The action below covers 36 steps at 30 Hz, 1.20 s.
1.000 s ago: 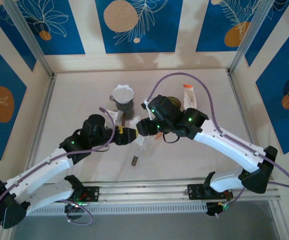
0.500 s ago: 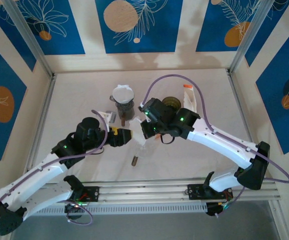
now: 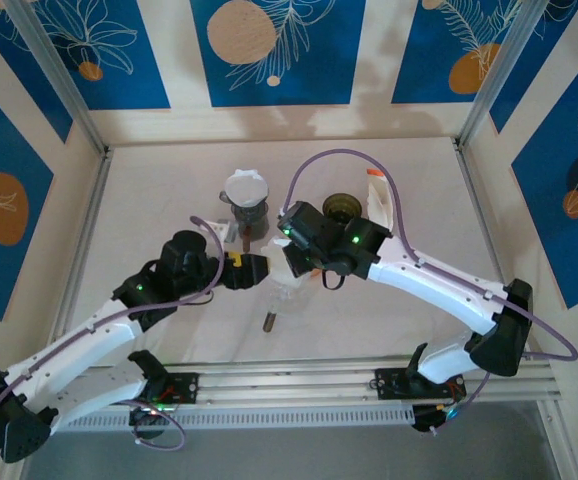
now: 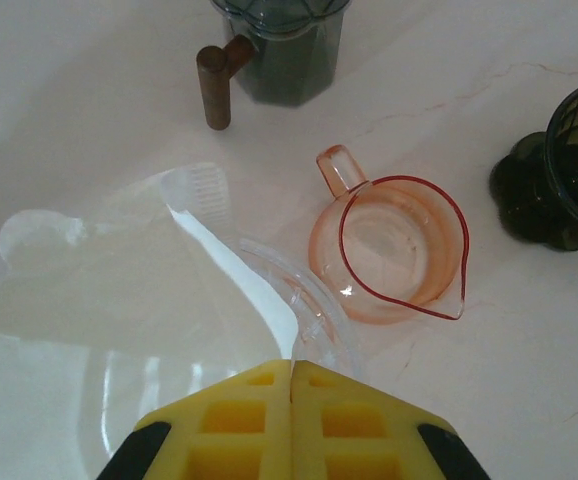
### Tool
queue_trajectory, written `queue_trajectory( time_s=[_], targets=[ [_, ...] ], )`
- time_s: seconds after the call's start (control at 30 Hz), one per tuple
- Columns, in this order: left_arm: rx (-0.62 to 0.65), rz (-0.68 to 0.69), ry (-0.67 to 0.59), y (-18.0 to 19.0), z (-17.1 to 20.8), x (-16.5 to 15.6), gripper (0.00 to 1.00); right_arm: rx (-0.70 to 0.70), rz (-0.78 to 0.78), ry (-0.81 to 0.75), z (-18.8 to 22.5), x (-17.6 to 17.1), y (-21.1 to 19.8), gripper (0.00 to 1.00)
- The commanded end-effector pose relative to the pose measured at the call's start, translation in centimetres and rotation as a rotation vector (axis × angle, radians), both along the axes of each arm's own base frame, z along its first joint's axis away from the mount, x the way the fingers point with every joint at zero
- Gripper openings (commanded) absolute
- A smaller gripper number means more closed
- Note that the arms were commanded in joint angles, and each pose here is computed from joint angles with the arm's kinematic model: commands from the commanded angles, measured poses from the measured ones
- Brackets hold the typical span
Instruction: Place the coffee filter in the dripper
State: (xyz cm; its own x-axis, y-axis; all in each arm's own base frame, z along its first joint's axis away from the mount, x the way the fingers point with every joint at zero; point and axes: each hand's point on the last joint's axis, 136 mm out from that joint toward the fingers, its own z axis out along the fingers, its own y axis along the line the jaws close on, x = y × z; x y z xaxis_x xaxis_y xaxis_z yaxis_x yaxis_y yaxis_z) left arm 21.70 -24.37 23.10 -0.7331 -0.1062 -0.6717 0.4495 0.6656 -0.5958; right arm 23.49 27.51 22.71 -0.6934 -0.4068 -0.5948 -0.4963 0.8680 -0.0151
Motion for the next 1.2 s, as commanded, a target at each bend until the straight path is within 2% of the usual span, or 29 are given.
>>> queue_trajectory(
  time_s=[0.0,0.27,0.5,0.87,1.03,1.17],
  targets=[
    [-0.027,-0.005,-0.016,-0.3,0.7,0.5,0.83,-0.040,-0.003,0.001,-1.1,0.2,-0.2,0.00],
    [0.023,0.012,0.000,-0.2,-0.6,1.3,0.79,-0.088,-0.021,0.005,-2.6,0.5,-0.8,0.00],
    [0.074,0.017,0.020,-0.2,-2.1,1.7,0.72,-0.112,-0.027,0.000,-2.9,0.7,-1.2,0.00],
    [0.092,0.007,0.038,-0.3,-3.1,1.6,0.67,-0.114,-0.032,0.004,-3.1,0.6,-1.3,0.00],
    [0.089,0.001,0.045,-0.4,-3.3,1.5,0.66,-0.075,-0.036,-0.023,-1.8,0.6,-1.3,0.10],
    [0.087,0.002,0.046,-0.5,-3.3,1.5,0.66,-0.016,-0.048,-0.061,0.4,0.8,-1.8,0.33]
  ],
)
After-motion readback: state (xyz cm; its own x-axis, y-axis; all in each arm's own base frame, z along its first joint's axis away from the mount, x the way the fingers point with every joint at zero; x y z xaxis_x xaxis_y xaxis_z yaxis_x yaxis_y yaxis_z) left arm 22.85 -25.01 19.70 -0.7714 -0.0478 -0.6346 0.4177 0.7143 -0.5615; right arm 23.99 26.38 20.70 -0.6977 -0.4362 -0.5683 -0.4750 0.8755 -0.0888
